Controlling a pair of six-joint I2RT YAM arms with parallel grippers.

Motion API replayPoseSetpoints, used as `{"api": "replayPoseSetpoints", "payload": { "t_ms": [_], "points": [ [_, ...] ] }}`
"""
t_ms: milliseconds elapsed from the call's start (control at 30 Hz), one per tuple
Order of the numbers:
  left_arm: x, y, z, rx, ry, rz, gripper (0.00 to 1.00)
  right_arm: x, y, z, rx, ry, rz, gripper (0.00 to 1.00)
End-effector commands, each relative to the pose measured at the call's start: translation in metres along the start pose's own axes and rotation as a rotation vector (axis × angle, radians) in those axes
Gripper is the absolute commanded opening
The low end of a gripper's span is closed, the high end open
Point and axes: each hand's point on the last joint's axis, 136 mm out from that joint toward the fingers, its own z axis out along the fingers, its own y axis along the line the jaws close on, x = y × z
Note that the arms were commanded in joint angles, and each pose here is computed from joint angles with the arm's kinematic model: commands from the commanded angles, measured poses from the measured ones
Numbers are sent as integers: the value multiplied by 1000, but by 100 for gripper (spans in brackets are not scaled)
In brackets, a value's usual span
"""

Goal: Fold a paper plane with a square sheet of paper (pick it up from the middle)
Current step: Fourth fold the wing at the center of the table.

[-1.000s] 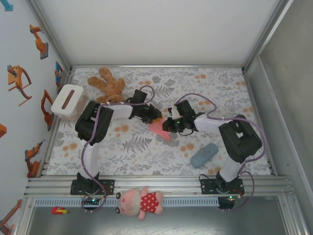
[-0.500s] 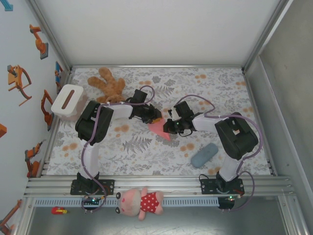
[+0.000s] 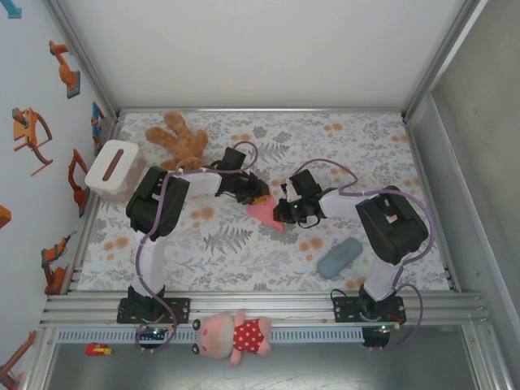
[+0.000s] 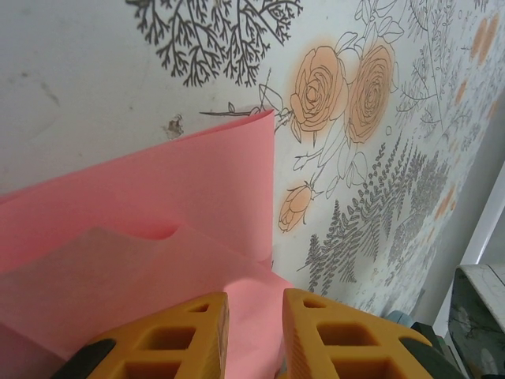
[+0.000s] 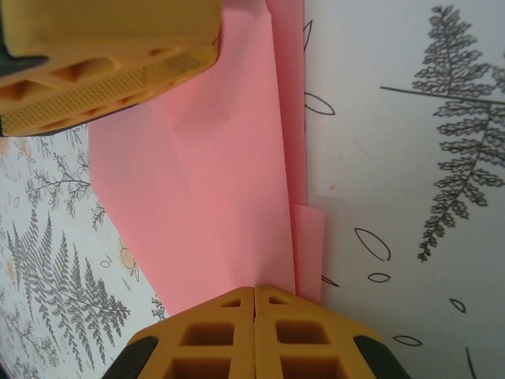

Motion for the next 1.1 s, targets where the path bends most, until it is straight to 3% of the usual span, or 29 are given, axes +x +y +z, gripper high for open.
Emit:
{"api": "replayPoseSetpoints", "payload": {
  "t_ms": [0,167,567,767,1067],
  "points": [
    [-3,2,-7,-35,-16,18,24,26,-28,9,91,74,49,5],
    [7,-20,-24,-7,-40,90,24,32,-37,9,130,92,62,5],
    [35,-2,-6,-59,24,106,19,38,-43,10,157,115,66,4],
    [22,15,-1,-132,7,102,18,41,-52,9,199,123,64,4],
    [-24,59,-20,-239,-77,69,18,53,-68,6,271,151,56,3]
  ]
}}
